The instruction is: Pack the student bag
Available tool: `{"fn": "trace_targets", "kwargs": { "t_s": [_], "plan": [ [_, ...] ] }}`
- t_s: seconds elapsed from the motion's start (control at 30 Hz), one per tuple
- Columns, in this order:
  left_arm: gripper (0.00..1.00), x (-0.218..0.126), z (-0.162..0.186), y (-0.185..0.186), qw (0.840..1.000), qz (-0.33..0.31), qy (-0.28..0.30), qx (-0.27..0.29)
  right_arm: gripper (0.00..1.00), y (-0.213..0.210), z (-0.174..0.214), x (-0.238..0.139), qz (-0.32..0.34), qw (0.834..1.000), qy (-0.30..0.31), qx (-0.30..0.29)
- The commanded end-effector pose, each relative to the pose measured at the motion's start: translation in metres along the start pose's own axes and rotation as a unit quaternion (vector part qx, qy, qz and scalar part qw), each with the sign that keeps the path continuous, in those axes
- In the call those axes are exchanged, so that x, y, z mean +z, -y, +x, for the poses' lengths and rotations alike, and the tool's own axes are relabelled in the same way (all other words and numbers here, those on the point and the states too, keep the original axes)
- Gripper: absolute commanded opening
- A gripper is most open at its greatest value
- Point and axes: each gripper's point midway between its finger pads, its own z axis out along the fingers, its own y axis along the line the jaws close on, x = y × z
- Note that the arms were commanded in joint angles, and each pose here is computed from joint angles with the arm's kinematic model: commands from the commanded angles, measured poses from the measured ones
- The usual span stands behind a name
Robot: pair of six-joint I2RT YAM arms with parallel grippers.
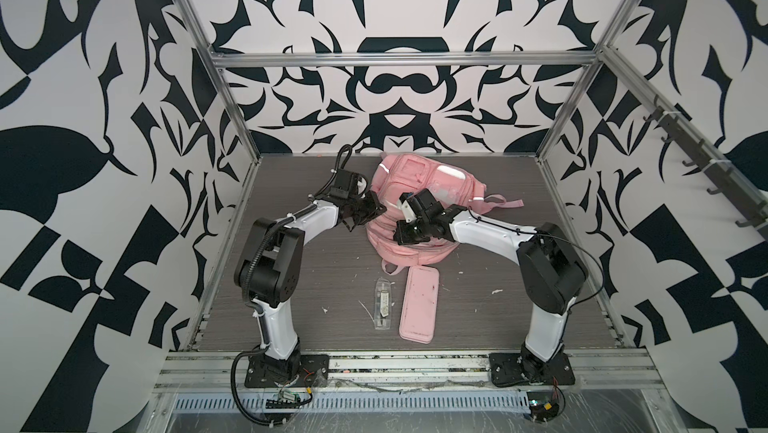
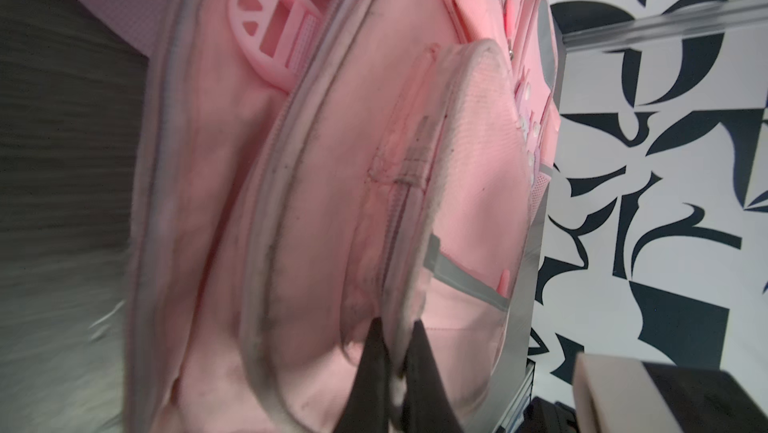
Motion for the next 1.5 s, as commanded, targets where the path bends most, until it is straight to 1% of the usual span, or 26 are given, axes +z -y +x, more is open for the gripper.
{"fn": "trace_targets", "kwargs": {
  "t_s": [0.0, 0.13, 0.2, 0.27, 0.37, 0.6, 0.7, 0.87, 1.07, 1.17, 1.23, 1.3, 1.37, 1.4, 1.47],
  "plan": [
    [0.00, -0.033, -0.016, -0.015, 0.996, -0.012, 0.075, -0.037, 0.00, -0.023, -0.037, -0.013, -0.021, 0.999, 0.043, -0.023],
    [0.00, -0.050, -0.003, -0.039, 0.989, -0.028, 0.129, -0.072, 0.00, -0.029, -0.043, -0.009, -0.028, 0.998, 0.039, -0.030],
    [0.00, -0.050, 0.008, -0.046, 0.986, -0.034, 0.140, -0.087, 0.00, -0.030, -0.045, -0.009, -0.029, 0.998, 0.038, -0.036],
    [0.00, -0.046, 0.014, -0.046, 0.985, -0.031, 0.141, -0.093, 0.00, -0.031, -0.046, -0.011, -0.027, 0.998, 0.038, -0.041],
    [0.00, -0.036, 0.018, -0.032, 0.988, -0.017, 0.128, -0.087, 0.00, -0.030, -0.046, -0.016, -0.020, 0.998, 0.038, -0.052],
    [0.00, -0.005, 0.019, 0.023, 0.995, 0.032, 0.080, -0.053, 0.00, -0.021, -0.035, -0.036, 0.009, 0.997, 0.037, -0.069],
    [0.00, -0.002, 0.018, 0.034, 0.995, 0.039, 0.078, -0.044, 0.00, -0.020, -0.026, -0.042, 0.008, 0.997, 0.034, -0.070],
    [0.00, 0.000, 0.020, 0.041, 0.995, 0.042, 0.076, -0.042, 0.00, -0.025, -0.020, -0.035, -0.015, 0.998, 0.024, -0.055],
    [0.00, -0.002, 0.020, 0.045, 0.996, 0.042, 0.076, -0.036, 0.00, -0.038, -0.027, -0.010, -0.039, 0.998, 0.014, -0.042],
    [0.01, -0.003, 0.022, 0.045, 0.997, 0.034, 0.067, -0.030, 0.00, -0.044, -0.030, -0.005, -0.042, 0.998, 0.014, -0.042],
    [0.13, -0.004, 0.024, 0.044, 0.998, 0.028, 0.060, -0.023, 0.00, -0.045, -0.034, -0.008, -0.042, 0.998, 0.023, -0.043],
    [0.34, -0.008, 0.024, 0.044, 0.998, 0.019, 0.056, -0.010, 0.00, -0.039, -0.036, -0.015, -0.029, 0.998, 0.031, -0.046],
    [0.50, -0.012, 0.022, 0.044, 0.999, 0.009, 0.052, 0.003, 0.00, -0.029, -0.039, -0.024, -0.020, 0.998, 0.036, -0.042],
    [0.55, -0.014, 0.021, 0.044, 0.999, 0.005, 0.048, 0.010, 0.00, -0.021, -0.040, -0.029, -0.017, 0.998, 0.039, -0.038],
    [0.59, -0.017, 0.020, 0.044, 0.999, -0.005, 0.038, 0.019, 0.00, -0.008, -0.043, -0.042, -0.012, 0.999, 0.045, -0.028]
  ]
}}
